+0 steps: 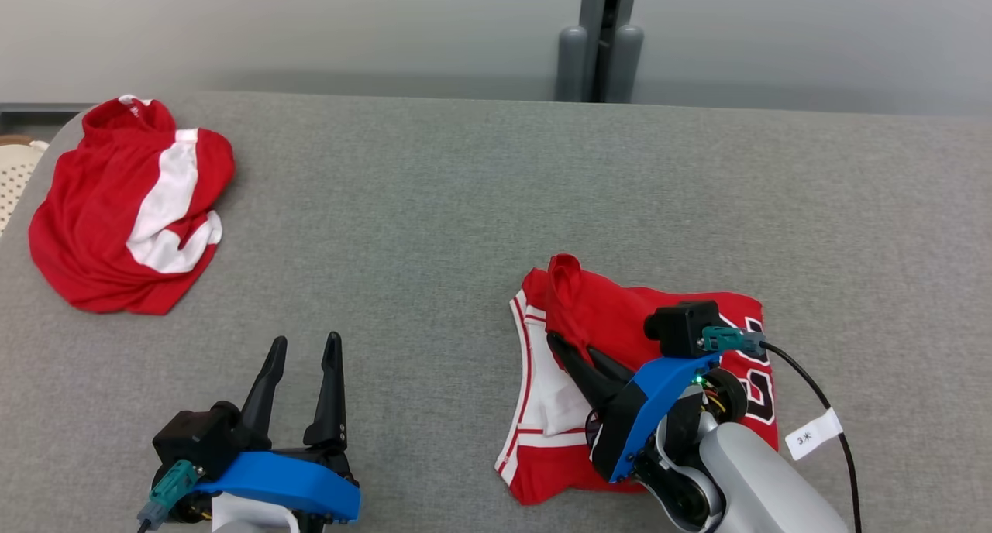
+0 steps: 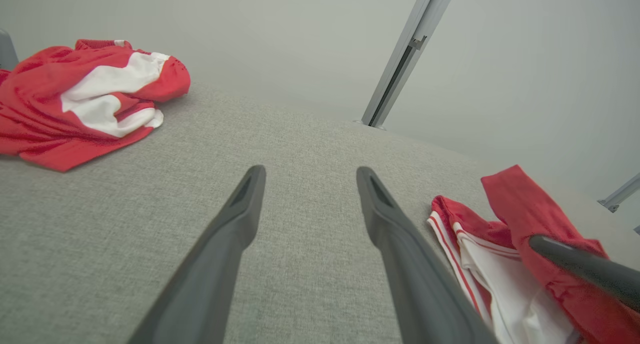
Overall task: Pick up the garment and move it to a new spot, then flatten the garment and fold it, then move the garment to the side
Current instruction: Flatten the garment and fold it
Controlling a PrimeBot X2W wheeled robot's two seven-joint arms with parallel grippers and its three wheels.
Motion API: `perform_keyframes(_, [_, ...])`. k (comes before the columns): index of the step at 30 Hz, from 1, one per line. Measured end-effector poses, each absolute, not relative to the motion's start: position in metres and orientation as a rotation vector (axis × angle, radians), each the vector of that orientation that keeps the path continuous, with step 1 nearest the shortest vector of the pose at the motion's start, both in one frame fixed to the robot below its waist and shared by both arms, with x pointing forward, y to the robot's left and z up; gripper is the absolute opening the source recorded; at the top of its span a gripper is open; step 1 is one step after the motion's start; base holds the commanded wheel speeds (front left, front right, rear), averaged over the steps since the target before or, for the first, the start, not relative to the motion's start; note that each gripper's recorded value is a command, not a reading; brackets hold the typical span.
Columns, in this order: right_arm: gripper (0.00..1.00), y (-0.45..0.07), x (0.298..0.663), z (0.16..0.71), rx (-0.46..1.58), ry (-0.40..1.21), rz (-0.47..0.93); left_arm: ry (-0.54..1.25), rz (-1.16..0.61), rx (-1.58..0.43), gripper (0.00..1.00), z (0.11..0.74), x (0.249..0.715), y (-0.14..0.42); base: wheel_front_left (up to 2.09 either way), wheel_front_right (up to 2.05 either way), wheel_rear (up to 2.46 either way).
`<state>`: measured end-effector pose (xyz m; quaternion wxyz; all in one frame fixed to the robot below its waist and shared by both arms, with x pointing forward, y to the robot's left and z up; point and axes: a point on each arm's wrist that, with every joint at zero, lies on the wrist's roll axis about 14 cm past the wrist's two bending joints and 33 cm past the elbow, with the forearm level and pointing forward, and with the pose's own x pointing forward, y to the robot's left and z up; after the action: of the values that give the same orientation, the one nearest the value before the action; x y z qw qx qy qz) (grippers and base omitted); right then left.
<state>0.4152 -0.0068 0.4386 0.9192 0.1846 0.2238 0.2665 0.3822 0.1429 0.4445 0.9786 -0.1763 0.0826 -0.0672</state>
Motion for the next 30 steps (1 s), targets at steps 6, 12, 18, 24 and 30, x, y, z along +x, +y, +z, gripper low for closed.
perform_keyframes(6, [1.0,0.008,0.417,0.423,0.38,0.506,0.575,0.177,-0.104,-0.358,1.0,0.439,0.378,0.151,0.0,0.0,0.0])
perform_keyframes(12, [1.0,0.016,0.423,0.44,0.408,0.431,0.598,0.171,-0.104,-0.351,1.0,0.44,0.38,0.151,0.0,0.0,0.0])
perform_keyframes(18, [1.0,-0.015,0.443,0.461,0.331,0.271,0.515,0.163,-0.147,-0.344,1.0,0.443,0.385,0.139,0.0,0.0,0.0])
perform_keyframes(24, [1.0,-0.083,0.464,0.486,0.176,0.093,0.338,0.127,-0.22,-0.327,1.0,0.456,0.394,0.118,0.0,0.0,0.0])
perform_keyframes(30, [1.0,-0.143,0.444,0.488,0.105,0.049,0.17,0.097,-0.258,-0.289,1.0,0.467,0.398,0.108,0.0,0.0,0.0])
